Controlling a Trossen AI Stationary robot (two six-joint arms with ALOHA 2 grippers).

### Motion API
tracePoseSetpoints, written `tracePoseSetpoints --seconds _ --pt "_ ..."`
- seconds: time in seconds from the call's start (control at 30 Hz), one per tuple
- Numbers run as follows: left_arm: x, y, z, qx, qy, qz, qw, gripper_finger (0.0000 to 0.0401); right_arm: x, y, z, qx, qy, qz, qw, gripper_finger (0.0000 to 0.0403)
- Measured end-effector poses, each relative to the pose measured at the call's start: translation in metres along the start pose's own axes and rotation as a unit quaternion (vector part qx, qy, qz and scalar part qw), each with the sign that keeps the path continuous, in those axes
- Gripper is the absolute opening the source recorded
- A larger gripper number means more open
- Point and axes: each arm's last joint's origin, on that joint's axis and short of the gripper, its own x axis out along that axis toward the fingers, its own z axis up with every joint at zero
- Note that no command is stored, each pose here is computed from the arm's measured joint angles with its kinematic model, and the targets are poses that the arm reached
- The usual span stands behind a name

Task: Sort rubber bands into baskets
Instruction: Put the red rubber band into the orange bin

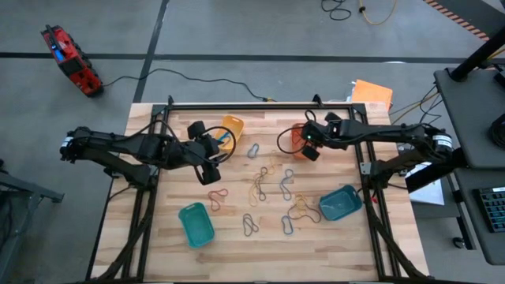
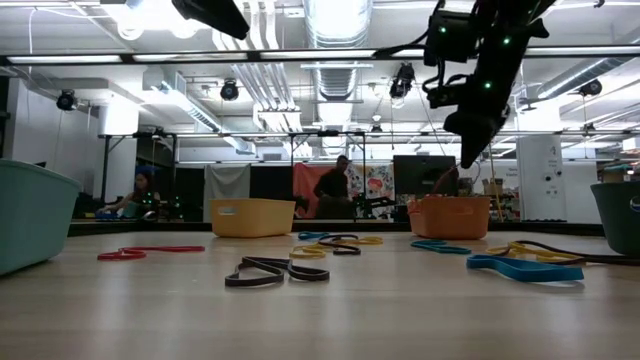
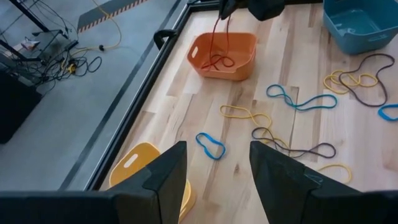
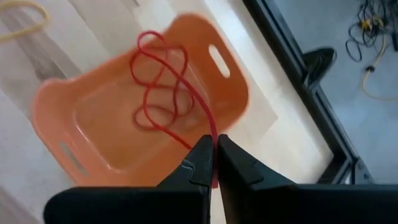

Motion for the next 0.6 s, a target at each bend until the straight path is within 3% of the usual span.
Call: tracePoseSetpoints --seconds 0.2,0.6 --pt "0.0 0.0 0.0 0.0 0.0 0.0 1.0 0.016 -0.007 -0.004 -0.003 0.016 0.001 0.0 1.0 0.0009" --pt "0.0 0.0 0.0 0.0 0.001 0.0 1.0 0.016 -0.01 0.0 0.018 0.05 -0.099 0.05 0.993 0.0009"
